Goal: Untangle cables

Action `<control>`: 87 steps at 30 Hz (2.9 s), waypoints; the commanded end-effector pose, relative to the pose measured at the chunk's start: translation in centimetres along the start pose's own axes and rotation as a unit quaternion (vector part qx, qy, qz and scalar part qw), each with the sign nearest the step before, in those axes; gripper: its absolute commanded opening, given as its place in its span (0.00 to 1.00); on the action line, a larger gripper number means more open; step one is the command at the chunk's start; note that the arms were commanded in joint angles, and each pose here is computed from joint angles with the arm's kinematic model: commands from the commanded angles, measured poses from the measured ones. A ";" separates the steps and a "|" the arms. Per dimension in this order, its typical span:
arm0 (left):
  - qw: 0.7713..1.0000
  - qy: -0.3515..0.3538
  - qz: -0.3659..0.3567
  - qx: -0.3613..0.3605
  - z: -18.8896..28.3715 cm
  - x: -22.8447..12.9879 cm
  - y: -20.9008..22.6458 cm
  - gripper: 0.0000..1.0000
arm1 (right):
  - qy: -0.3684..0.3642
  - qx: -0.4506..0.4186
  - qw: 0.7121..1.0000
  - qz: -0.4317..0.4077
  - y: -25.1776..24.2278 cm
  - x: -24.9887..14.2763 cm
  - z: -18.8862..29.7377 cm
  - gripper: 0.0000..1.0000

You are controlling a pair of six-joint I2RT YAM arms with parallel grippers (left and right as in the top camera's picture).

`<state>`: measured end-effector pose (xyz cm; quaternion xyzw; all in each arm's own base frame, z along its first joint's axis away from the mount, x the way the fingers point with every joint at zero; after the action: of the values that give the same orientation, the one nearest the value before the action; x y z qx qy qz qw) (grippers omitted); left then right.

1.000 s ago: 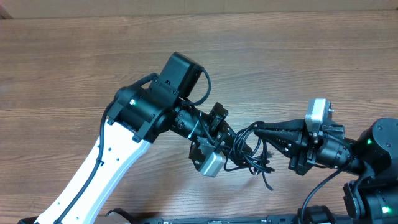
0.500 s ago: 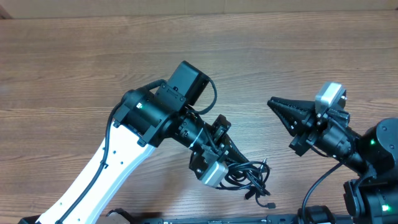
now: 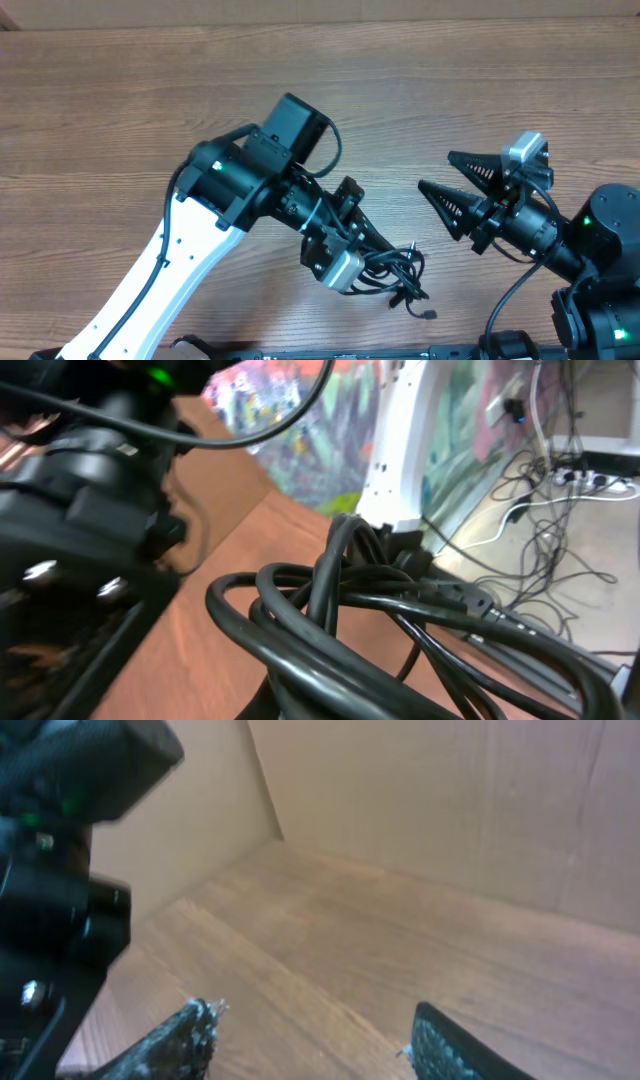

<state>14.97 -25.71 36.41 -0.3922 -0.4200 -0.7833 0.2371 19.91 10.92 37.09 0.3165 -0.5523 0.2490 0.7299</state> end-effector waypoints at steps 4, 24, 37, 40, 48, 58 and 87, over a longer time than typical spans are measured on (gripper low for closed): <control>0.999 -0.002 0.003 0.032 1.8 0.1 0.8 0.04 | 0.016 0.037 0.999 -0.024 1.1 -0.6 0.2 0.66; 0.998 0.008 -0.006 0.060 3.1 -0.6 1.6 0.04 | 0.018 0.187 0.982 -0.026 5.0 -0.5 1.1 0.71; 0.997 -0.022 -0.007 0.071 3.6 0.1 1.9 0.04 | 0.016 0.187 0.982 -0.024 5.0 -0.5 1.1 0.79; 0.996 -0.039 -0.020 0.074 3.6 0.6 2.1 0.04 | 0.018 0.187 0.982 -0.026 5.0 -0.5 1.1 0.79; 0.994 -0.061 -0.039 0.079 3.7 1.2 2.5 0.04 | 0.018 0.202 0.979 -0.026 5.3 -0.6 1.2 0.78; 0.994 -0.080 -0.029 0.070 2.9 2.0 3.1 0.04 | 0.026 0.203 0.978 -0.036 5.4 -0.9 1.3 0.79; 0.996 -0.061 -0.028 0.065 1.5 2.1 4.1 0.04 | 0.053 0.117 0.990 -0.064 3.3 -2.2 0.7 0.05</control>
<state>18.77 -27.00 38.70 -0.3752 -0.4842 -0.7500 0.2496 15.62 13.07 36.02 0.4438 -0.4514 0.3002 0.7136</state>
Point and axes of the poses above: each gripper's point midway between its finger pads, its own z axis back along the fingers, its own y axis along the line the jaws close on, x = y × z, the point moved 4 cm from there along z, back along the fingers, and after that the axes turned 3 degrees about z, right-handed, at the moved point
